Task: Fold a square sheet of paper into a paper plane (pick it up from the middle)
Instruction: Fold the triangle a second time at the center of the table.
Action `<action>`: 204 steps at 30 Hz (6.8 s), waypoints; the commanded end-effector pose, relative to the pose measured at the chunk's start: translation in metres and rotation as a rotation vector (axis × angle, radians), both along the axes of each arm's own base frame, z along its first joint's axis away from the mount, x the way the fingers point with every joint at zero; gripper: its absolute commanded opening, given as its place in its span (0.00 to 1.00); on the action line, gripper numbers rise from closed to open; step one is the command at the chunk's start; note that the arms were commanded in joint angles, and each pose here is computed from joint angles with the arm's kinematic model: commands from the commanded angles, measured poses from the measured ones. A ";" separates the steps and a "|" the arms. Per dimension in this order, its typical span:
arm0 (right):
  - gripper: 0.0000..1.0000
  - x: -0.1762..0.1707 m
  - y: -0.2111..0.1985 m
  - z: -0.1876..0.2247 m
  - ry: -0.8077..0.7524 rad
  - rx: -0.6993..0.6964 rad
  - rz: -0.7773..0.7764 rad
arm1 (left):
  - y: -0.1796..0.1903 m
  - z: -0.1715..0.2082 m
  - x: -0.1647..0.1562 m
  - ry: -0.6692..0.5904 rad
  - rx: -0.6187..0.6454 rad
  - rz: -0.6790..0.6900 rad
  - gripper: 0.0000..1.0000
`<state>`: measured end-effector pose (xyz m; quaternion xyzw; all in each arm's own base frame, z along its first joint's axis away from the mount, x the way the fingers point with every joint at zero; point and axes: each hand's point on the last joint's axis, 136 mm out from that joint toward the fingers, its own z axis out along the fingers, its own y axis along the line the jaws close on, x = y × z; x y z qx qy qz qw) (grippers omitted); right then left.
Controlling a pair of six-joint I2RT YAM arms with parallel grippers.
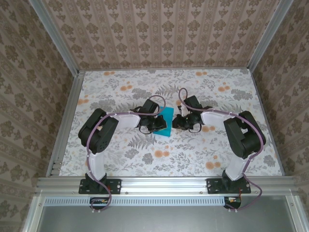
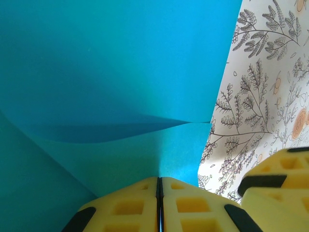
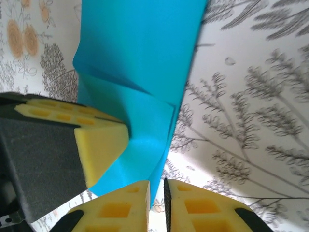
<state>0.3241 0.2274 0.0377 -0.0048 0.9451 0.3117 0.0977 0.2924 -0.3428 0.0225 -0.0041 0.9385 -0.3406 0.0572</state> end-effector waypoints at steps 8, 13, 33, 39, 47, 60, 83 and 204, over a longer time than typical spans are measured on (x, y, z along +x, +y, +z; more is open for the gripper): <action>0.13 -0.023 0.029 0.003 0.030 0.071 0.093 | 0.003 -0.011 -0.006 0.026 0.019 -0.022 0.10; 0.12 -0.029 0.033 -0.003 0.046 0.061 0.110 | 0.003 -0.011 -0.005 0.026 0.019 -0.012 0.10; 0.11 -0.040 0.020 -0.034 0.119 -0.022 0.091 | 0.004 -0.002 -0.004 0.016 -0.005 0.006 0.10; 0.11 -0.040 0.015 -0.039 0.124 -0.059 0.085 | 0.006 -0.006 -0.004 0.024 0.006 0.014 0.10; 0.11 -0.036 0.023 -0.013 0.066 0.002 0.098 | 0.007 -0.010 -0.005 0.035 0.011 0.019 0.10; 0.11 -0.041 0.029 -0.022 0.090 0.015 0.110 | 0.006 -0.009 -0.005 0.035 0.004 0.020 0.10; 0.10 -0.056 -0.002 -0.053 0.177 -0.168 0.085 | 0.020 -0.007 0.015 0.009 0.009 0.037 0.10; 0.10 -0.061 -0.003 -0.023 0.138 -0.101 0.076 | 0.054 -0.041 0.019 0.039 0.163 0.018 0.06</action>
